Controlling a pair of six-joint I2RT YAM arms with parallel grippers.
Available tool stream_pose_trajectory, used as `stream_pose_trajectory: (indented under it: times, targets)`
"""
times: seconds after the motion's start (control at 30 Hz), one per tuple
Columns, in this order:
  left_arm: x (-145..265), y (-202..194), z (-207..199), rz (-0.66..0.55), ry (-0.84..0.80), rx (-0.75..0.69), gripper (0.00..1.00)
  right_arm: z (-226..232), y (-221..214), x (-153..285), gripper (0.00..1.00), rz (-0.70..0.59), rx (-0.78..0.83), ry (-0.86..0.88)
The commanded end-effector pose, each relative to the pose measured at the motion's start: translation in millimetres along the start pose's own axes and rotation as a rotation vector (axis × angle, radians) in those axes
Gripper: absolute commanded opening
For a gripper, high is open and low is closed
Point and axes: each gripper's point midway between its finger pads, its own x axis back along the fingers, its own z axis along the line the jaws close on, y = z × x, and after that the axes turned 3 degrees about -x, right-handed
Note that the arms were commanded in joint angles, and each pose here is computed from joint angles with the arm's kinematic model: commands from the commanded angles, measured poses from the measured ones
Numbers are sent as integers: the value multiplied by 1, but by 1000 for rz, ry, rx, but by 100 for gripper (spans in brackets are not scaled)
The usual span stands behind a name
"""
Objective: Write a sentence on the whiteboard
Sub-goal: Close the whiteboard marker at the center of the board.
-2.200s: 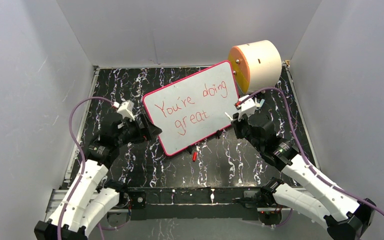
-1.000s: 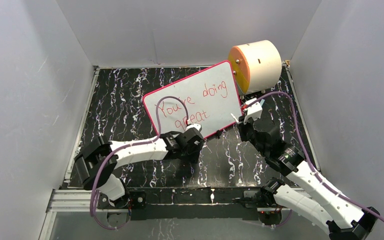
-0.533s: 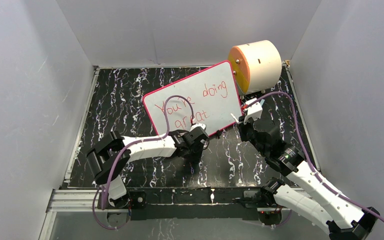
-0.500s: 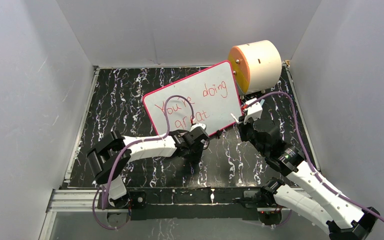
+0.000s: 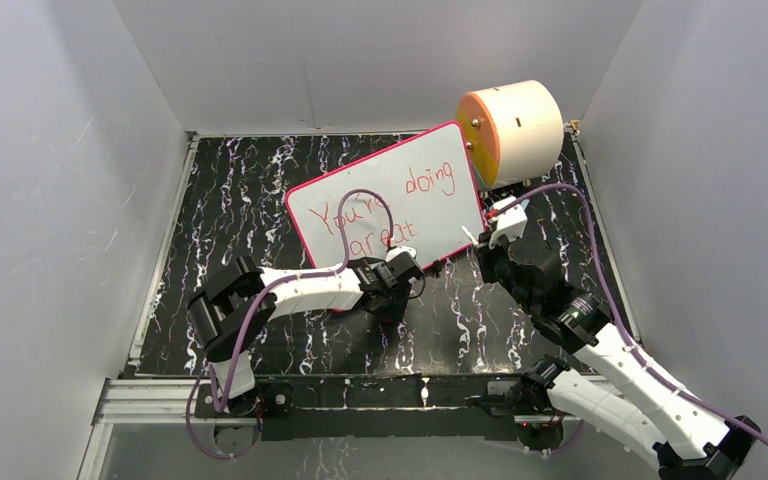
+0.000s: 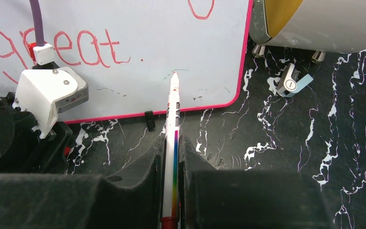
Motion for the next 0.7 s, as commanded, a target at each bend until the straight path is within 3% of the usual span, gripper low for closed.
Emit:
stream_pose_trajectory:
  times: [0.0,0.23,0.47,0.67]
  targets:
    - [-3,-5,2,33,24,-16,32,-3,9,3,0,-44,-27,-10]
    - [-1,-7,2,43,19,-19,22,-2,10,3,0,-48,-28,-6]
    - [9,2,2,2,13,-17,3,-1,11,4,0,-54,-30,4]
    - [20,14,1,-57,-4,8,0,4,13,4,0,-63,-25,34]
